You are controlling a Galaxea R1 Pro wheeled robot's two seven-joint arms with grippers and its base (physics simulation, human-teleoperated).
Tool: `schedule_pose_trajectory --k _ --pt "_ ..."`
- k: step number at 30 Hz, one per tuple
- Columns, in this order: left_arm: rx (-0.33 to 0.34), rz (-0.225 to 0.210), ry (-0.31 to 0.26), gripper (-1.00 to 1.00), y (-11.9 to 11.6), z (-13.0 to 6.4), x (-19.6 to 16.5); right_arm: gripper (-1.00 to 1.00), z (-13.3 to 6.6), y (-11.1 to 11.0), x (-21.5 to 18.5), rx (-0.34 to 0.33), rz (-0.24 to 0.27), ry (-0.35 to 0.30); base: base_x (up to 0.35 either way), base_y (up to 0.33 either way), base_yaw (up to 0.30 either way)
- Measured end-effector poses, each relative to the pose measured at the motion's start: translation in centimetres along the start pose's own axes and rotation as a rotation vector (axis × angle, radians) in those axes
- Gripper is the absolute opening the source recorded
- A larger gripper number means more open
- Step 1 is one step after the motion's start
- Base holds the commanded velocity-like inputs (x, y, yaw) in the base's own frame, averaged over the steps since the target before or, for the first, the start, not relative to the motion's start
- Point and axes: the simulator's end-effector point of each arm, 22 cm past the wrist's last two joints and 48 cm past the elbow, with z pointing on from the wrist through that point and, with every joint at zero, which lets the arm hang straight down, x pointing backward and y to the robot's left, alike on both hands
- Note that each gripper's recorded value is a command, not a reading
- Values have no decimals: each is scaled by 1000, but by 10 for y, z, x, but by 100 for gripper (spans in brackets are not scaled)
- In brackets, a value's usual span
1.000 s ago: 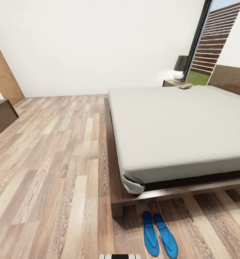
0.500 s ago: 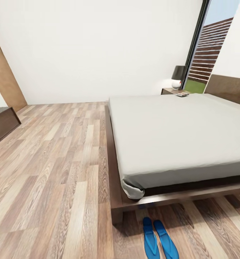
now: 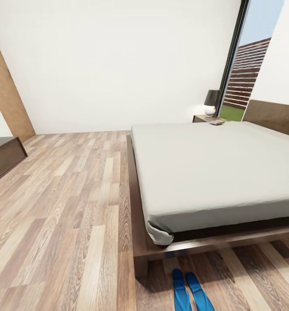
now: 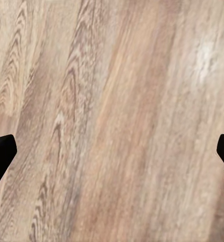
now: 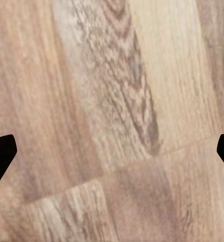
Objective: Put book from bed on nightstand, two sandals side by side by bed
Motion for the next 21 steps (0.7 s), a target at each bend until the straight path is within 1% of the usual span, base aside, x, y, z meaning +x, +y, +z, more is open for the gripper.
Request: schedule_pose_trajectory --k 8,12,17,21 --pt "5 -20 -44 100 -1 -3 -14 100 -5 -1 -11 -2 9 -28 0 0 0" --pt "10 -20 -47 100 -2 -10 -21 100 -12 -1 -15 -4 9 -25 0 0 0" --pt "33 -25 -42 100 -16 -20 -24 100 -22 -2 -20 -6 9 -22 0 0 0" --pt "46 -23 -40 100 -22 -27 -28 100 -29 -1 -25 -10 6 -20 0 0 0"
